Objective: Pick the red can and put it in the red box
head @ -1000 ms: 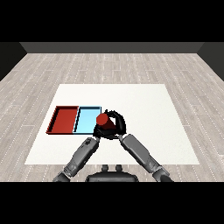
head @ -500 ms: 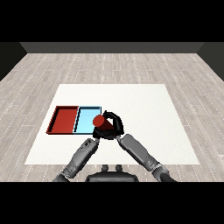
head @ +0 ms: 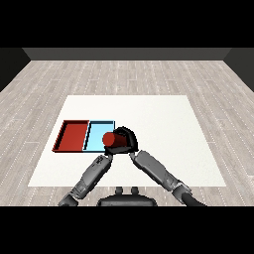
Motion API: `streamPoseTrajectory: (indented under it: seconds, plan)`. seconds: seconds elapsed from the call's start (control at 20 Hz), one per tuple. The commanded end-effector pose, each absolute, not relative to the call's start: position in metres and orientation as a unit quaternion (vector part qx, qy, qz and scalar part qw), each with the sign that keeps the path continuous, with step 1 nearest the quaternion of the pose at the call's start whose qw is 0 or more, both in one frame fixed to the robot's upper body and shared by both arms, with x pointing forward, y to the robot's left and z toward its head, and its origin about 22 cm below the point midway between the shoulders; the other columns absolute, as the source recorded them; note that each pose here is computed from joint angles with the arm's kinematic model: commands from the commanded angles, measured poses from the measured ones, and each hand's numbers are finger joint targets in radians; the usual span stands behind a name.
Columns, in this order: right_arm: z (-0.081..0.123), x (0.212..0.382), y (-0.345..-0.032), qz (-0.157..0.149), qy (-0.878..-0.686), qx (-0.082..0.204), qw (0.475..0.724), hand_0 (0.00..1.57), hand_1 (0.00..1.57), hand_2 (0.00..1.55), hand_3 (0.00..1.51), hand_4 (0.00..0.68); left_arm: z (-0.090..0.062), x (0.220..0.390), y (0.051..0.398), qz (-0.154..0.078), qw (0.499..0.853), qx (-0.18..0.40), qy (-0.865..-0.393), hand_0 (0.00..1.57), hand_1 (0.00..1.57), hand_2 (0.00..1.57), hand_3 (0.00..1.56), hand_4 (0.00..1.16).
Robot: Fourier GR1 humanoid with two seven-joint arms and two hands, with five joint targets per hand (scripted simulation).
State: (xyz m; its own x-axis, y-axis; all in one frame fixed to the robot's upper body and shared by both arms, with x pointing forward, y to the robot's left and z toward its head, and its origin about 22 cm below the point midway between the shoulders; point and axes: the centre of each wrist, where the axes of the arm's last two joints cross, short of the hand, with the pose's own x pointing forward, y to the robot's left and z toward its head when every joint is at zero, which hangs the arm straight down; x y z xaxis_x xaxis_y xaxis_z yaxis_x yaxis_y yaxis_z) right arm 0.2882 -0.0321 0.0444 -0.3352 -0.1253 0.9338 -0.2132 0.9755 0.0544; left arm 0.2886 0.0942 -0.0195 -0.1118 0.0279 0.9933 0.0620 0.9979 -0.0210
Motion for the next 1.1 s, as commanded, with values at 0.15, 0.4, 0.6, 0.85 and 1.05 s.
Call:
streamPoseTrajectory:
  seconds: [0.15,0.4,0.6,0.85,1.05]
  plan:
    - [0.05,0.286,-0.037,0.03,-0.818,0.119,0.562,1.45,1.45,1.44,1.38,0.615,-0.009,0.287,0.1,0.024,0.642,0.011,-0.766,1.57,1.57,1.51,1.4,1.02]
    - [0.055,0.296,-0.036,0.002,-0.802,0.152,0.577,1.42,1.42,1.41,1.36,0.474,0.005,0.292,0.084,0.027,0.64,-0.004,-0.768,1.57,1.57,1.53,1.44,1.04]
    - [0.045,0.281,-0.036,0.053,-0.811,0.109,0.572,0.0,0.0,0.0,0.0,0.0,-0.003,0.289,0.084,0.023,0.631,0.02,-0.775,1.57,1.57,1.53,1.45,1.12]
    - [0.049,0.286,-0.029,0.054,-0.809,0.107,0.575,0.0,0.0,0.0,0.0,0.0,-0.005,0.288,0.08,0.019,0.627,0.02,-0.779,1.57,1.57,1.53,1.45,1.12]
    - [0.052,0.281,-0.044,0.047,-0.815,0.101,0.568,0.0,0.0,0.0,0.0,0.0,-0.018,0.281,0.098,0.012,0.626,0.024,-0.779,1.57,1.57,1.57,1.5,1.14]
